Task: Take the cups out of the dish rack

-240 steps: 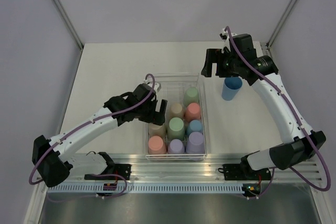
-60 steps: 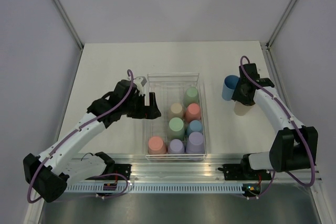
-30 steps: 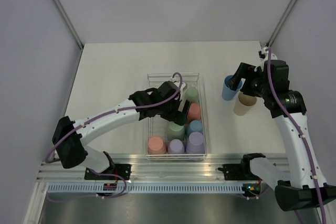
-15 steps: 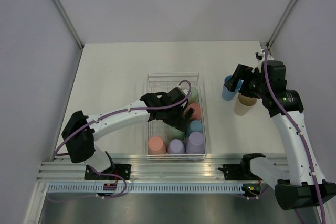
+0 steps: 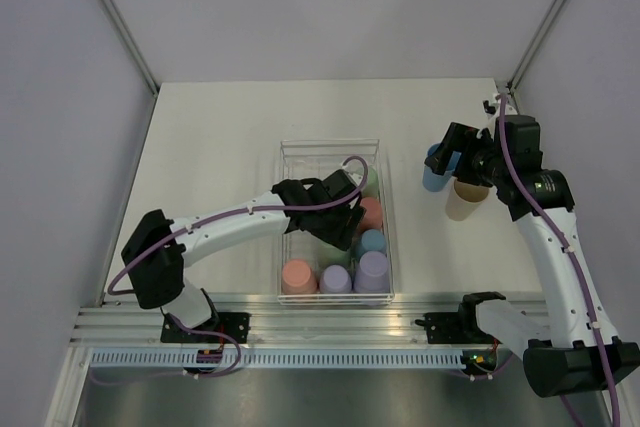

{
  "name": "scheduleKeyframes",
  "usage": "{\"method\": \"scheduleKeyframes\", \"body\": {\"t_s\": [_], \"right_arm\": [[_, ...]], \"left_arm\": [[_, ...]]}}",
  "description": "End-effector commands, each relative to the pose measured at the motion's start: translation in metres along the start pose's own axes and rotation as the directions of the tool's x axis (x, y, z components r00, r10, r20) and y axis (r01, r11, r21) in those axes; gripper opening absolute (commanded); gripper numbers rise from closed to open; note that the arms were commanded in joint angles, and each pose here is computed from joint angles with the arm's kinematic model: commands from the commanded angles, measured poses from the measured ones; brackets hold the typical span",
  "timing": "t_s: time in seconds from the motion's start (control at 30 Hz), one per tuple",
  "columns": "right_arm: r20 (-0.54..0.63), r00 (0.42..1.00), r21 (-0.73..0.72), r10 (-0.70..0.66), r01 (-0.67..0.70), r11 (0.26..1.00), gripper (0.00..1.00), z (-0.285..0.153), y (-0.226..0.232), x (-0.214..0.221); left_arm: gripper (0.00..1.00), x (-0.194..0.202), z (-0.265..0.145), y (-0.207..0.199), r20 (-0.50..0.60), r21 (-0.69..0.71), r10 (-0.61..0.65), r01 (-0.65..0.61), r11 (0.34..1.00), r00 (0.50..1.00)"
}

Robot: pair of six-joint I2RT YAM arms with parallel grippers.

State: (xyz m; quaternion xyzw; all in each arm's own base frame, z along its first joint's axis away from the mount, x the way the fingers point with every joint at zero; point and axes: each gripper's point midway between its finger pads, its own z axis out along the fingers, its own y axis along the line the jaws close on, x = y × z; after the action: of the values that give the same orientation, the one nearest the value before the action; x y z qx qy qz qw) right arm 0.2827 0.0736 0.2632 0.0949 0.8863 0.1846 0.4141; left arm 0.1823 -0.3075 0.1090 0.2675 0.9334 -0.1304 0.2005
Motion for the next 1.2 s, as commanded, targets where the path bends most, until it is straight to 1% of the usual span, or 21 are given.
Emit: {"method": "scheduleKeyframes", "body": {"t_s": [0.0, 0.07, 0.1, 0.13, 0.17, 0.27, 0.5, 0.6, 0.63, 0.67, 0.73, 0.77, 0.8, 0.87, 0.9, 0.93, 1.0, 1.07, 1.1, 1.13, 1.17], "right_arm": [[0.020, 1.000, -0.027, 0.004, -0.004, 1.000, 0.93, 0.004, 0.005, -0.005], [0.014, 1.000, -0.029, 0.005, -0.005, 1.000, 0.93, 0.005, 0.005, -0.004], [0.015, 1.000, -0.031, 0.005, -0.004, 1.000, 0.93, 0.005, 0.005, -0.005], [0.015, 1.000, -0.034, 0.004, -0.004, 0.999, 0.93, 0.005, 0.006, -0.005], [0.012, 1.000, -0.041, 0.003, -0.003, 0.999, 0.93, 0.005, 0.007, -0.005], [0.006, 1.000, -0.066, 0.008, -0.007, 0.998, 0.93, 0.006, 0.012, -0.005], [-0.022, 1.000, -0.147, 0.018, -0.021, 0.989, 0.93, 0.011, 0.025, 0.001], [-0.028, 0.999, -0.191, 0.016, -0.021, 0.981, 0.93, 0.012, 0.032, 0.001], [-0.040, 0.999, -0.236, 0.012, -0.021, 0.972, 0.93, 0.010, 0.040, 0.003], [-0.051, 0.999, -0.265, 0.011, -0.025, 0.964, 0.94, 0.009, 0.044, 0.006], [-0.045, 0.999, -0.331, 0.012, -0.026, 0.943, 0.94, 0.008, 0.056, 0.004], [-0.072, 0.997, -0.393, 0.008, -0.036, 0.919, 0.94, 0.005, 0.065, 0.011], [-0.053, 0.999, -0.442, 0.004, -0.027, 0.897, 0.94, 0.003, 0.073, 0.007], [-0.099, 0.995, -0.541, 0.008, -0.061, 0.839, 0.95, -0.003, 0.089, 0.016], [-0.084, 0.996, -0.586, -0.003, -0.047, 0.809, 0.95, -0.007, 0.096, 0.013], [-0.093, 0.996, -0.611, -0.006, -0.052, 0.790, 0.95, -0.009, 0.100, 0.015], [-0.110, 0.994, -0.679, -0.015, -0.064, 0.732, 0.95, -0.017, 0.111, 0.019], [-0.128, 0.992, -0.714, -0.010, -0.085, 0.695, 0.96, -0.021, 0.115, 0.024], [-0.126, 0.992, -0.758, -0.007, -0.091, 0.646, 0.96, -0.030, 0.124, 0.021], [-0.123, 0.992, -0.776, -0.006, -0.092, 0.624, 0.96, -0.035, 0.127, 0.021], [-0.116, 0.993, -0.795, -0.009, -0.088, 0.601, 0.96, -0.036, 0.130, 0.023]], "left_arm": [[0.48, 0.011, -0.001, 0.004, -0.021, -0.016, 0.004, -0.004, 1.000, 1.000], [0.29, 0.010, -0.004, 0.006, -0.011, -0.025, -0.001, 0.001, 1.000, 1.000], [0.11, 0.011, -0.006, 0.010, -0.009, -0.046, -0.011, 0.010, 0.999, 1.000], [0.04, 0.011, -0.008, 0.012, -0.006, -0.055, -0.017, 0.016, 0.998, 1.000], [0.02, 0.006, -0.015, 0.012, 0.015, -0.055, -0.028, 0.029, 0.998, 0.999], [0.02, 0.000, -0.032, 0.016, 0.046, -0.075, -0.044, 0.048, 0.996, 0.998], [0.02, -0.034, -0.099, 0.010, 0.249, 0.014, -0.125, 0.126, 0.992, 0.960], [0.02, -0.053, -0.130, 0.004, 0.376, 0.101, -0.155, 0.126, 0.987, 0.914], [0.02, -0.058, -0.147, 0.003, 0.431, 0.145, -0.168, 0.116, 0.983, 0.886], [0.02, -0.066, -0.151, -0.002, 0.479, 0.189, -0.183, 0.102, 0.977, 0.859], [0.02, -0.066, -0.154, -0.004, 0.508, 0.270, -0.204, 0.071, 0.960, 0.837], [0.02, -0.068, -0.170, -0.004, 0.548, 0.323, -0.230, 0.050, 0.945, 0.804], [0.02, -0.081, -0.184, -0.008, 0.587, 0.413, -0.273, 0.008, 0.911, 0.762], [0.02, -0.070, -0.186, -0.001, 0.598, 0.501, -0.339, -0.009, 0.865, 0.726], [0.02, -0.083, -0.206, 0.002, 0.646, 0.569, -0.378, -0.087, 0.818, 0.663], [0.02, -0.071, -0.189, 0.009, 0.623, 0.595, -0.401, -0.075, 0.800, 0.672], [0.02, -0.075, -0.210, 0.021, 0.650, 0.648, -0.466, -0.117, 0.753, 0.600], [0.02, -0.070, -0.204, 0.024, 0.620, 0.685, -0.495, -0.113, 0.719, 0.608], [0.02, -0.069, -0.203, 0.024, 0.609, 0.698, -0.496, -0.123, 0.705, 0.619], [0.02, -0.070, -0.204, 0.023, 0.623, 0.703, -0.498, -0.152, 0.695, 0.604], [0.02, -0.070, -0.203, 0.021, 0.605, 0.724, -0.514, -0.152, 0.673, 0.608]]}}
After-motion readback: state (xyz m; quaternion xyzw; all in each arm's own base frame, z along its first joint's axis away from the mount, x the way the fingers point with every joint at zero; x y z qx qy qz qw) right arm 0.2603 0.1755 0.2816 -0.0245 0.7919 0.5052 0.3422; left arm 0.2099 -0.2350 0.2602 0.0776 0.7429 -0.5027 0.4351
